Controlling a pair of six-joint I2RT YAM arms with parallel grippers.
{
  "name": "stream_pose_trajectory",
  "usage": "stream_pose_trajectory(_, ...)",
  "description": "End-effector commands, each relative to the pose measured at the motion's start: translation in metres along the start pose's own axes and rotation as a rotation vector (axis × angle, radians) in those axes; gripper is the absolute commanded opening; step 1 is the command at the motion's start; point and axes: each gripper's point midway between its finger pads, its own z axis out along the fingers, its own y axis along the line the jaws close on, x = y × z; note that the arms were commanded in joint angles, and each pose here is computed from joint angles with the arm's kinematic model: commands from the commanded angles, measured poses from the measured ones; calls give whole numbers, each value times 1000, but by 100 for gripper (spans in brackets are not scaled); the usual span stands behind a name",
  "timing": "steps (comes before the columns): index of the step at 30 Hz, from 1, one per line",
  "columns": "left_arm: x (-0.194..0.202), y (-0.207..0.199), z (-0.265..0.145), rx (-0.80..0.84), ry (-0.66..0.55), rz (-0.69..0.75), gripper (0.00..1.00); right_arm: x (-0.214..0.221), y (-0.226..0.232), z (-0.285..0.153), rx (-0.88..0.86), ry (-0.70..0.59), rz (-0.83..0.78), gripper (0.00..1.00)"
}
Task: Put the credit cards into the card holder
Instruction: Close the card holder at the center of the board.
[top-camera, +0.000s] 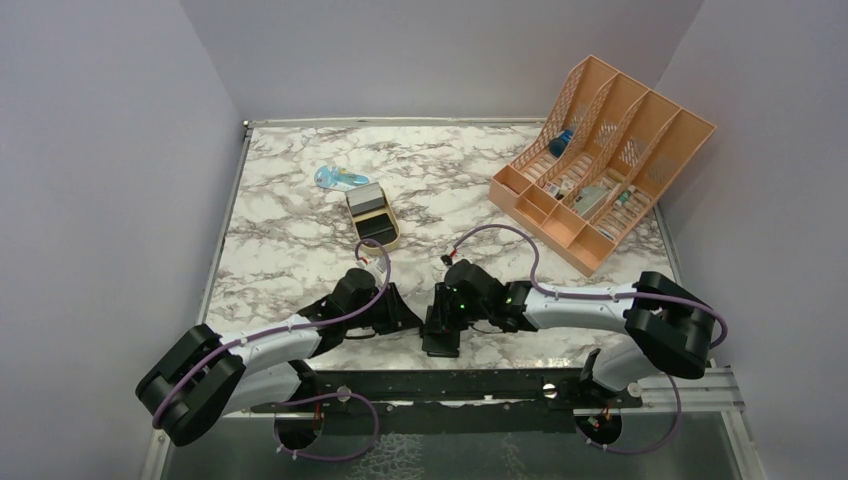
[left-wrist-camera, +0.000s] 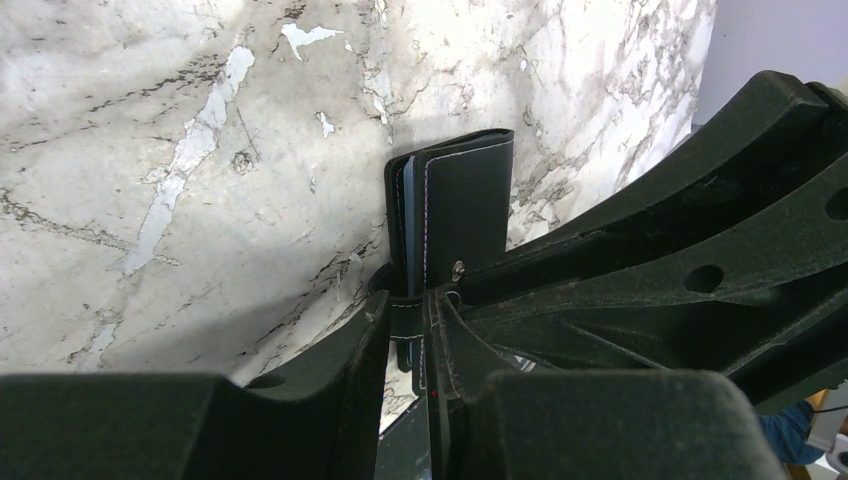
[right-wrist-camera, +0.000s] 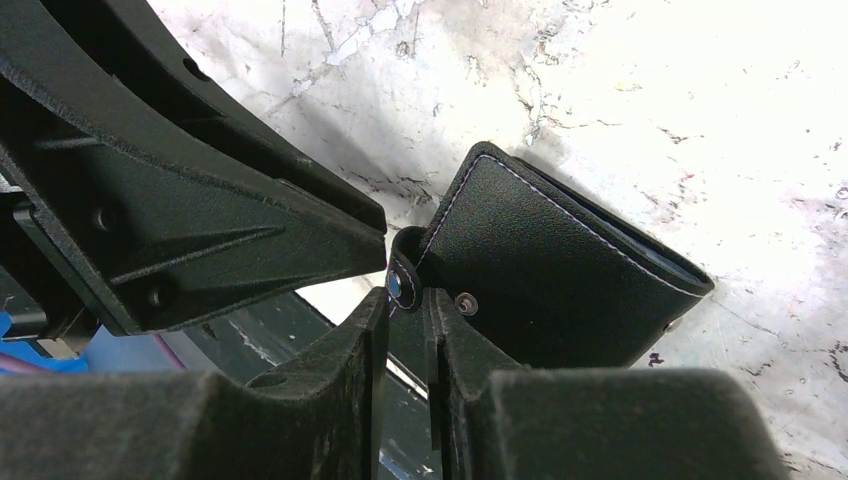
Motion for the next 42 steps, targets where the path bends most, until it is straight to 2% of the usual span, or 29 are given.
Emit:
stream_pose_trajectory(1, -2, 1, 0, 6, -23, 2, 21, 2, 3, 4, -20, 3, 14, 20)
stream_pose_trajectory(9, -2, 2, 0, 4, -23, 1, 21, 1, 5, 5, -23, 3, 13, 20)
stream_pose_trajectory(15, -3, 1, 0, 6, -25, 2, 21, 0, 6, 3, -38, -9, 0, 1)
stream_pose_trajectory(25, -32, -12, 4, -16, -75, 32, 25, 2, 0, -9, -39, -26, -23, 1)
stream_pose_trajectory(31, -45, -30, 13, 25, -79, 81, 28, 7, -7, -12, -23, -18, -28, 1)
stream_pose_trajectory(42, -44, -28, 33, 9, 2, 115, 31, 8, -10, -15, -8, -16, -27, 1)
